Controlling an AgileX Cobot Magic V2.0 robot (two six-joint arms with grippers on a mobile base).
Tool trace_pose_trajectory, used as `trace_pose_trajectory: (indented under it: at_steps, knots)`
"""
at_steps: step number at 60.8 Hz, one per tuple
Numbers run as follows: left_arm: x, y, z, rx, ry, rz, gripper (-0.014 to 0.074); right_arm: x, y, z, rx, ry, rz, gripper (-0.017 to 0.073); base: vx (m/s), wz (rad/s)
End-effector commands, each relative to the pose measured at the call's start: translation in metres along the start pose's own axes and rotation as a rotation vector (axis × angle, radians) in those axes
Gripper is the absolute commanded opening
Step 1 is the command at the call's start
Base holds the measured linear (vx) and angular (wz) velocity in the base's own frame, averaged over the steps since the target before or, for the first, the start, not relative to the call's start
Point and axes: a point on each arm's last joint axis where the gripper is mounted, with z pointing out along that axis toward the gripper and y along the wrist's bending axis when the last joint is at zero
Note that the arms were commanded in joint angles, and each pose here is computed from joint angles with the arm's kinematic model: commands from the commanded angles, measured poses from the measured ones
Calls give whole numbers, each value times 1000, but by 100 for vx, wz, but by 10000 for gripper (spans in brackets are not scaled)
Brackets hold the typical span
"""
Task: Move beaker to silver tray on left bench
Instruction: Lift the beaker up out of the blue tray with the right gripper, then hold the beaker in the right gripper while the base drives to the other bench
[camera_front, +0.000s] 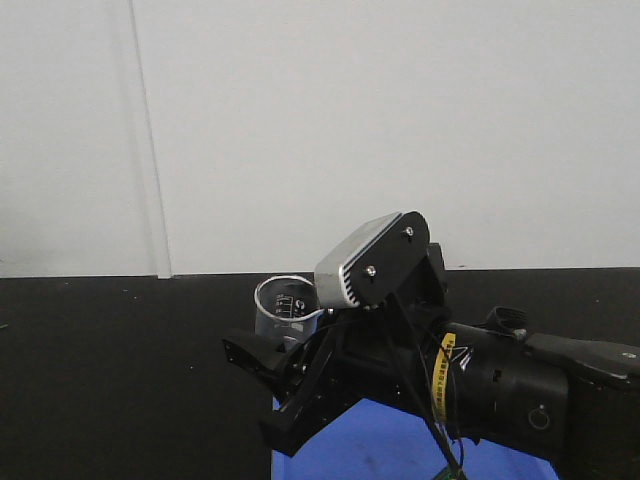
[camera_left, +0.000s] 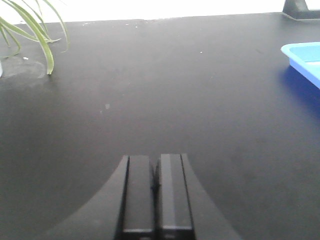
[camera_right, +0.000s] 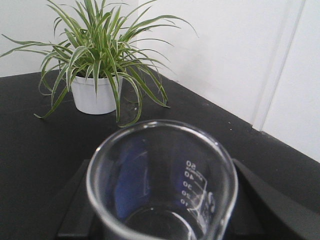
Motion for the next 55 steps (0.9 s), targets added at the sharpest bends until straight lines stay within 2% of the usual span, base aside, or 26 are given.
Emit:
trace_pose_trajectory:
  at_steps: [1, 28, 55]
  knots:
    - [-1, 0, 2, 4, -65, -7, 1, -23, 3, -11, -8, -81, 1, -14, -3, 3]
    - [-1, 0, 2, 4, -65, -7, 1, -23, 3, -11, -8, -81, 1, -14, -8, 5]
    - [-1, 0, 2, 4, -65, -7, 1, -23, 2, -11, -7, -81, 0, -14, -22, -6]
